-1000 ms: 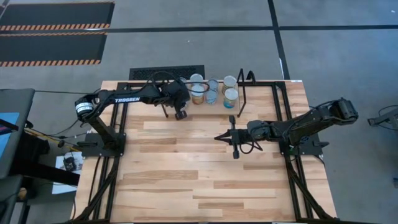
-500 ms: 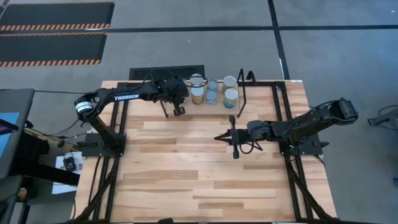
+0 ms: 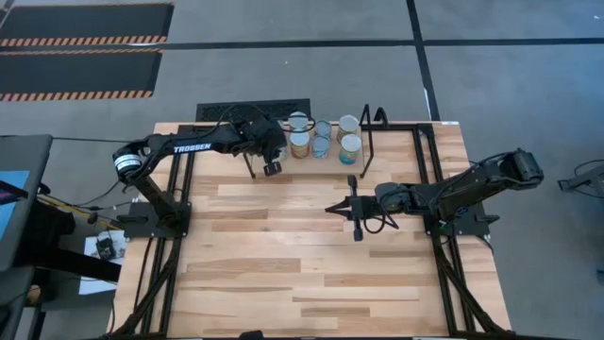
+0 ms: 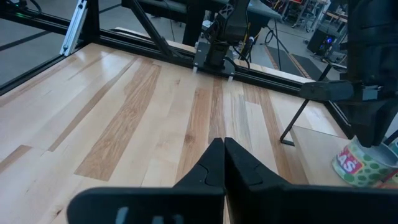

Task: Pick and place cans onto a shelf
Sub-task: Put the light green can on the shelf aligned with the blue can

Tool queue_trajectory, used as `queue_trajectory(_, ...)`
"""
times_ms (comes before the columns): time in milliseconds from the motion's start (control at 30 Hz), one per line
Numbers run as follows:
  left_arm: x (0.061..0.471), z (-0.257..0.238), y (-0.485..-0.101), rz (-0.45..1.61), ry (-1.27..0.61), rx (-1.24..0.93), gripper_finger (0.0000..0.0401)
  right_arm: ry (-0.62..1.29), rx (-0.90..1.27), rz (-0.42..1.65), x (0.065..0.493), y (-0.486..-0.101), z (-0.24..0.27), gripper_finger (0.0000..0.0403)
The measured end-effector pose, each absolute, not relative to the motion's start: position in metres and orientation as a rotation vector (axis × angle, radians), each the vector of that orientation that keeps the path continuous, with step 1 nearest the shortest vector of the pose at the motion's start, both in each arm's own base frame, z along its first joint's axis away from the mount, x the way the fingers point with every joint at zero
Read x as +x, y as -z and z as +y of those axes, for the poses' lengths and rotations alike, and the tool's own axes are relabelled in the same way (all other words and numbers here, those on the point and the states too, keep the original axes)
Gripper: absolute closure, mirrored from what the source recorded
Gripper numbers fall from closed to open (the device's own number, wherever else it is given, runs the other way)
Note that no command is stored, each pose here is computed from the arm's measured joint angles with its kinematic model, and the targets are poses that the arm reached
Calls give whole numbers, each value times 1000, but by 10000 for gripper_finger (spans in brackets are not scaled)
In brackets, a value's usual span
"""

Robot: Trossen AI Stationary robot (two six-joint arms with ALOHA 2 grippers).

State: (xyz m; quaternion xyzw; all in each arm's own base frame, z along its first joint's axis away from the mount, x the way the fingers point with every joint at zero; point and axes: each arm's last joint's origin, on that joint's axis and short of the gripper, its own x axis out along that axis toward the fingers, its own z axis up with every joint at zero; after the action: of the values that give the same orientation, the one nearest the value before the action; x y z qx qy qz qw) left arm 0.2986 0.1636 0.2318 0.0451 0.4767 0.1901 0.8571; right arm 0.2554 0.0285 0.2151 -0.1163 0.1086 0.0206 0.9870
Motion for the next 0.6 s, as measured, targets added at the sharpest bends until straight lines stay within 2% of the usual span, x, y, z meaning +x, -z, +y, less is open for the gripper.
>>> queue_trajectory(600,297,165,-221,991,-474,146,352,-41,-234,218,255,-215,29,388)
